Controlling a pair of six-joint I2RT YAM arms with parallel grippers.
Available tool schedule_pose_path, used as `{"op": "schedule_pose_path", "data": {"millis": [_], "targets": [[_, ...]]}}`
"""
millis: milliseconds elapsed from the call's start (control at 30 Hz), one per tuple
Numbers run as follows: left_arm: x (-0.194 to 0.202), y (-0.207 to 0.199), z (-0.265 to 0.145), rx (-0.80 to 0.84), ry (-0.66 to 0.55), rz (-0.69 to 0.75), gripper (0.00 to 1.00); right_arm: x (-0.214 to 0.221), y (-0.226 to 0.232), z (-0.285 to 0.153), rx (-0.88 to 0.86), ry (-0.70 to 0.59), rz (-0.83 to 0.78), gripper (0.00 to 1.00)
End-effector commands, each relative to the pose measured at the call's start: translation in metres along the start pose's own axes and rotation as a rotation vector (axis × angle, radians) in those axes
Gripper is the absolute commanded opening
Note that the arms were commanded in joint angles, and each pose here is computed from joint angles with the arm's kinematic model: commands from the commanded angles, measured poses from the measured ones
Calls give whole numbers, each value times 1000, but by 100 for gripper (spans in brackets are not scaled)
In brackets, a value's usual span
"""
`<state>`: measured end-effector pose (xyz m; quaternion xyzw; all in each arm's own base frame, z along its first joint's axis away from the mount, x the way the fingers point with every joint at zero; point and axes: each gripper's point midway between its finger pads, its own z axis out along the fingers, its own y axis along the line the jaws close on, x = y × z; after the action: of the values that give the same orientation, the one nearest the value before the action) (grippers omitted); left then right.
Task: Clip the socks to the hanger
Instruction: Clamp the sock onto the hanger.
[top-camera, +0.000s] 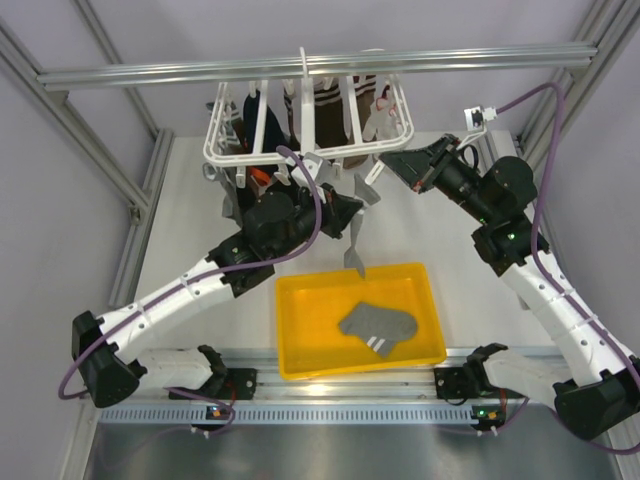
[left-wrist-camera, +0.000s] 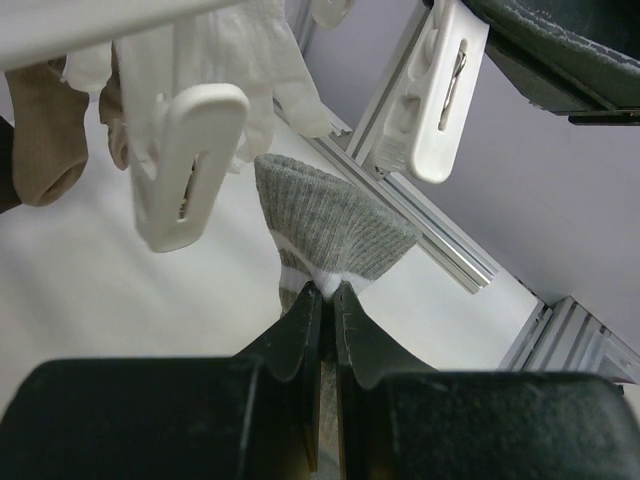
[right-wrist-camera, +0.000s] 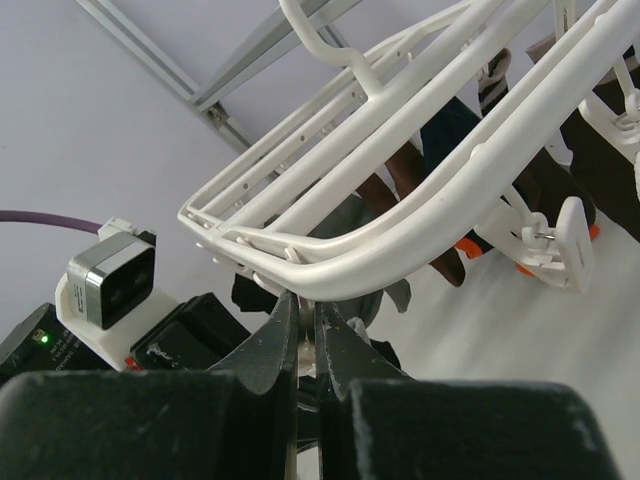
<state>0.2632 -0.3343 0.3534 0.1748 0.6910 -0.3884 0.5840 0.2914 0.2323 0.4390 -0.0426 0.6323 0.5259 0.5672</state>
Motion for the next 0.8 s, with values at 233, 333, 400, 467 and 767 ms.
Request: {"op": "schedule_pose_path", "data": {"millis": [233,333,400,467,767], "targets": [[-41,-21,-5,88,-110,-62,0,-7,-6,-1,9,-31,-64,0],[-44,-23,-6,95,-122,-69,0,-7,-7,0,11,-28,-65,0],[-47,-23,-6,97,-129,-80,0,-6,-7,0,9,-26,-67,0],[-47,-24,-7,98,-129,-86,0,-5,-6,0,3,-23,-67,0],[-59,-25,-6,104,-164,-88,0,0,-7,0,-3,-7,-59,0]]}}
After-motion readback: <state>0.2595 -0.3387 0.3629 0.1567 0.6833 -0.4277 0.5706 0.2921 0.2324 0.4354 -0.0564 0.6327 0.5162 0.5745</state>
